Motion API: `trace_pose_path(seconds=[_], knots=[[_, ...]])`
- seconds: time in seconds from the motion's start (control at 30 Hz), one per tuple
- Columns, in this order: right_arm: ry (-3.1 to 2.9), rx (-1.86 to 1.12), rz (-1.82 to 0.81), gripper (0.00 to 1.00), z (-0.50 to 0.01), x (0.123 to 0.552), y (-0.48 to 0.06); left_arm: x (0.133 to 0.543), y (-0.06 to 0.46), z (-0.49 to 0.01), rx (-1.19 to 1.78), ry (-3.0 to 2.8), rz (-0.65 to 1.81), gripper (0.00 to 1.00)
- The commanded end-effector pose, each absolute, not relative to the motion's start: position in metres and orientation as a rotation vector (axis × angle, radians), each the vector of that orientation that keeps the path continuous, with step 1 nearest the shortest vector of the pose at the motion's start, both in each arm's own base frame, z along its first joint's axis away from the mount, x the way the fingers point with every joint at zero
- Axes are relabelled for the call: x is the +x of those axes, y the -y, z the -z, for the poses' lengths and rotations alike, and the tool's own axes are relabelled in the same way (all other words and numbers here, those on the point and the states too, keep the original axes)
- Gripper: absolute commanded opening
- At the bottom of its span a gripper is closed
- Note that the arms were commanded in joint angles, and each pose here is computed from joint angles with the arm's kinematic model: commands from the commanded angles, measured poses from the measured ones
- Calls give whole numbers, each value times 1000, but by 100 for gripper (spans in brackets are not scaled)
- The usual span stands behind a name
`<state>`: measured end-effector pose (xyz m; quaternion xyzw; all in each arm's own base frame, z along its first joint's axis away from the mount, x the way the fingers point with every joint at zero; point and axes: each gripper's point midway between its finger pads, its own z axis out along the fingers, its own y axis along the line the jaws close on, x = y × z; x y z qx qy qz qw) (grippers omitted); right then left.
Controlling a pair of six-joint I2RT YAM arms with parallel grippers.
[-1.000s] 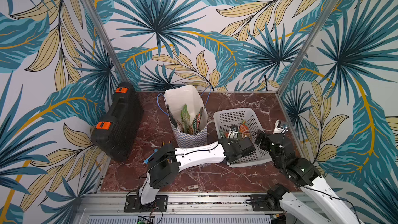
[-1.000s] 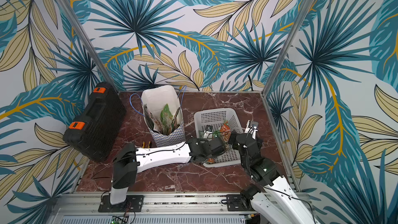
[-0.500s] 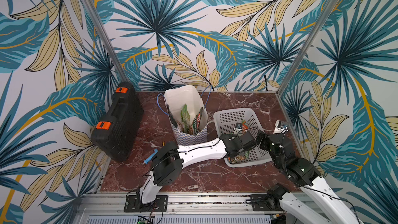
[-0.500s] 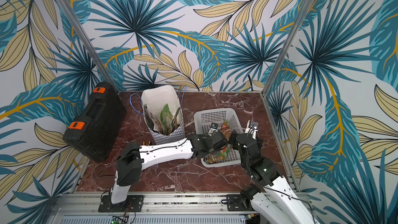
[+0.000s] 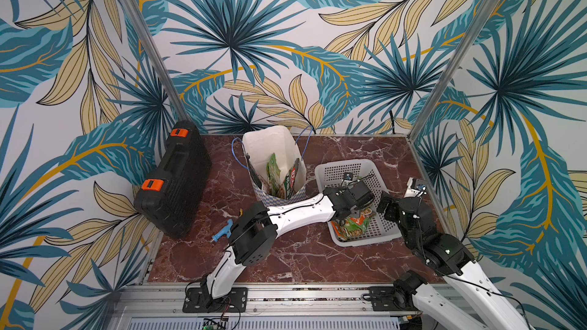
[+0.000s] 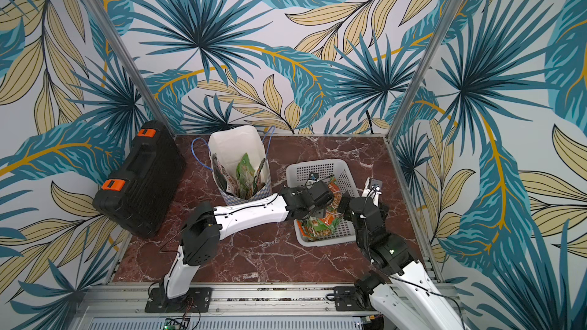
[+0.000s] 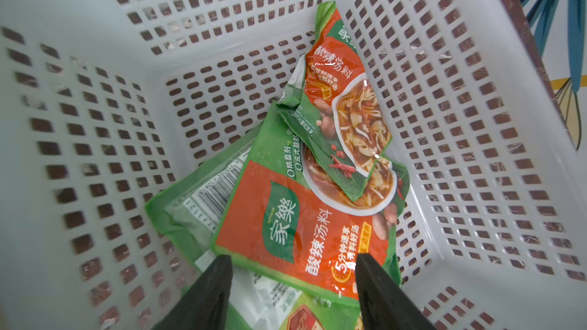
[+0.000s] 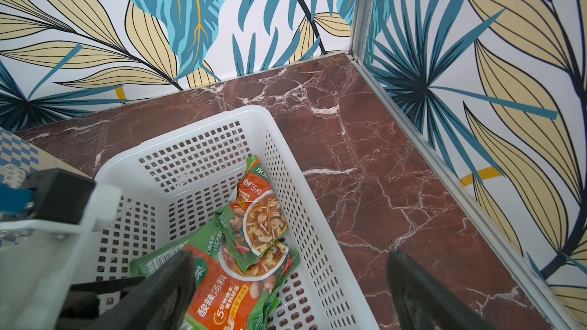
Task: Place the condiment packets inside the bag
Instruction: Pick up the condiment packet from the storage box.
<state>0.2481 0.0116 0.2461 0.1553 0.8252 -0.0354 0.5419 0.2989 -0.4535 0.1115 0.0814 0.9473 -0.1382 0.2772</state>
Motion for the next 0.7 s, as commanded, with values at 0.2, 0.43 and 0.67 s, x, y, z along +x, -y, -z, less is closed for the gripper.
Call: trace_pose_path(seconds=[0.2, 0.43, 0.67], knots=[[-1955, 389, 100, 99, -244, 246, -7, 313, 453, -88, 64, -2647, 408, 72], [-1956, 388, 99, 100, -244, 246, -7, 316, 449, -89, 7, -2650, 445, 83], [-1958, 387, 95, 99, -243, 246, -7, 312, 416, -95, -175, -2639, 339, 97]])
